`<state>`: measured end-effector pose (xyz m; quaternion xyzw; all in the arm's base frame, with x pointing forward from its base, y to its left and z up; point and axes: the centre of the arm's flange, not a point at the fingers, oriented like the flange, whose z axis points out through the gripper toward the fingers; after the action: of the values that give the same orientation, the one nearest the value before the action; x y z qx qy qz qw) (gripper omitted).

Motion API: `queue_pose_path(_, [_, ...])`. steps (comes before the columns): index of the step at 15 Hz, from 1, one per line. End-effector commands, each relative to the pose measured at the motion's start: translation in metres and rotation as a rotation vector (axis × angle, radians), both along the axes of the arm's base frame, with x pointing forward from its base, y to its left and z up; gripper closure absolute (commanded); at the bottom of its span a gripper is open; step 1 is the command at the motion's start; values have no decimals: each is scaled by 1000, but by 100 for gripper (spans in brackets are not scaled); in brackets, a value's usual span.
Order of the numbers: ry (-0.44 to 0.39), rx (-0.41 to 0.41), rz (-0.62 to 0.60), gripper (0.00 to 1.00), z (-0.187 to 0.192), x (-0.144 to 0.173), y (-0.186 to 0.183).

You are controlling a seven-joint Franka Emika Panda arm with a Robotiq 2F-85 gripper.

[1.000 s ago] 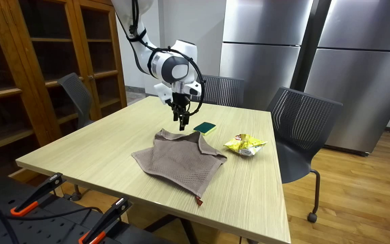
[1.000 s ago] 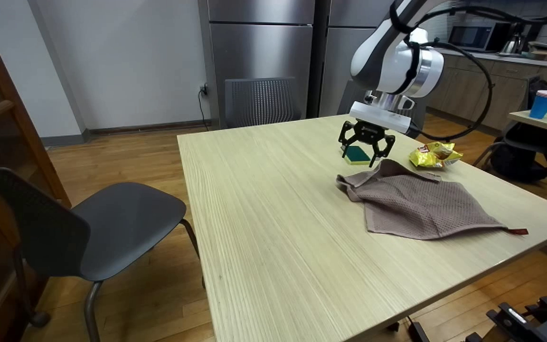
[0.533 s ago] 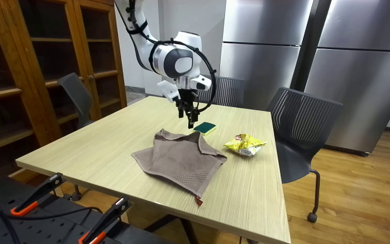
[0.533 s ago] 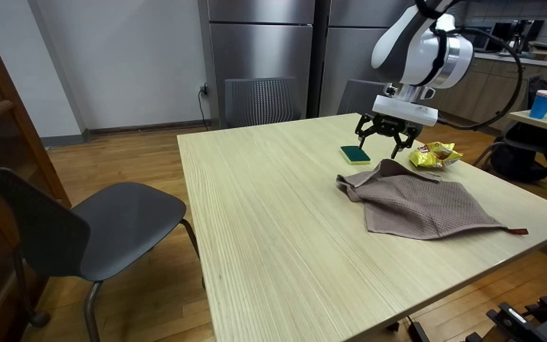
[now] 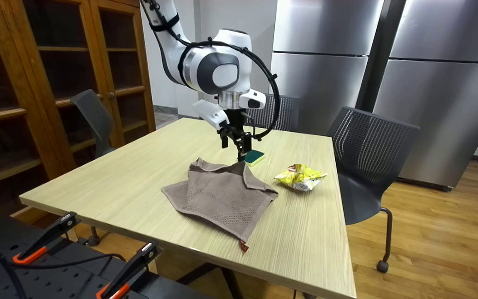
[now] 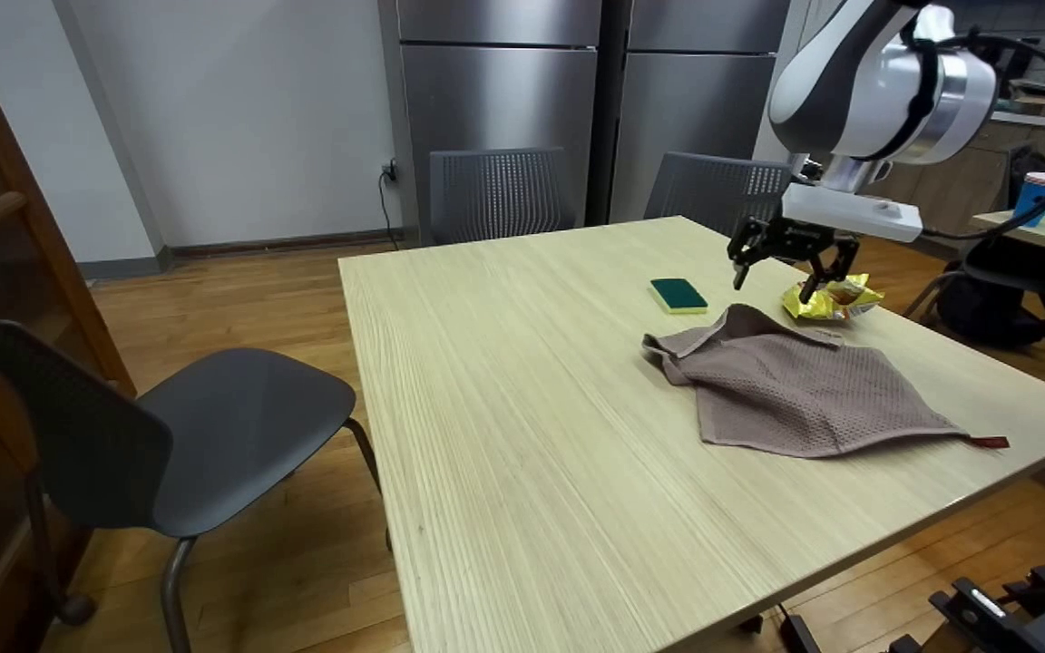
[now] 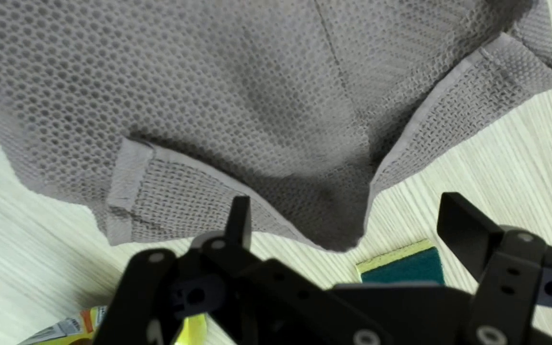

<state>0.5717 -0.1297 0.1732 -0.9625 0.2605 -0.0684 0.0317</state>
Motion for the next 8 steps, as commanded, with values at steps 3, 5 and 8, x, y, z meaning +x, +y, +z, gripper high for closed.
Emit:
queue_pose_path(3, [-4,-18,35,0,2,-21,-7])
queue_pose_path(5, [-6,-28,49,0,1,-32,-8])
queue_pose_path(8, [-6,-30,54,0,1,-35,-8])
